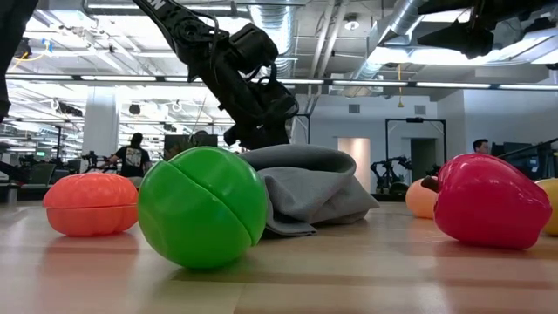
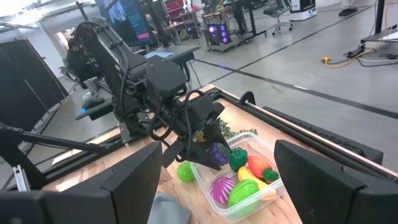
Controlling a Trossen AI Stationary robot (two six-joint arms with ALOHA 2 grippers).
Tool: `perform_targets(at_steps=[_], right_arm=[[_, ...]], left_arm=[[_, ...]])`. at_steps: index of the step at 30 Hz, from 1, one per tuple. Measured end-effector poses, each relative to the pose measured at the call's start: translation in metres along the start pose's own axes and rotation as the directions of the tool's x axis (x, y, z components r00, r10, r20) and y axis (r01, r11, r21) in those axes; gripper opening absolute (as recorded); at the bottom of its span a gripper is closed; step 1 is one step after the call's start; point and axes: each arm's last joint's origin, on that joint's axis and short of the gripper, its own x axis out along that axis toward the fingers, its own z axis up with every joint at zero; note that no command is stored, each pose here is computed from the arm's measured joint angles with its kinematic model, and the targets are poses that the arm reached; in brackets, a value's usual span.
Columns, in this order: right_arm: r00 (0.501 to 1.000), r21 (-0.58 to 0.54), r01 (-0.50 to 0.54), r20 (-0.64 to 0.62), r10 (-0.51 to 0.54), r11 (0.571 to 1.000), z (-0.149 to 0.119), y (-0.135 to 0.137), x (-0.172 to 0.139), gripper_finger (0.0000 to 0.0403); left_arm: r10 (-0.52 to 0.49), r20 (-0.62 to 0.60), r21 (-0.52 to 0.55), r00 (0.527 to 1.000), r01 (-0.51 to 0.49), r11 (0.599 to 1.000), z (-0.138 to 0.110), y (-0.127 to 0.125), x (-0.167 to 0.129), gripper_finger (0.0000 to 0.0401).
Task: Pick and placing Produce into tupperware
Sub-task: Put the violet grapes into the transparent container
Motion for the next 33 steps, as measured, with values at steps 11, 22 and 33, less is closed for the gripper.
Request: perform_targets(at_steps=[11,22,33], right_arm=[[1.0,-0.003,0.0,0.0,0.0,1.0,0.0,0.0,0.0,0.0333],[1.0,-0.001,0.002,-0.009,-0.002,1.0,-0.001,0.0,0.0,0.0333],[1.0,-0.011,0.01,-0.022,-0.011,1.0,-0.002,-0.001,0.0,0.0333]], left_arm=[[0.004,-0.017,-0.005,1.0,-0.004,1.0,-0.005,-0.001,0.012,0.021],[0.008,-0.017,0.009,1.0,-0.008,1.0,0.001,-0.003,0.016,0.021],[0.009,-0.024,0.017,1.0,-0.008,1.0,0.0,-0.001,0.016,0.0227]])
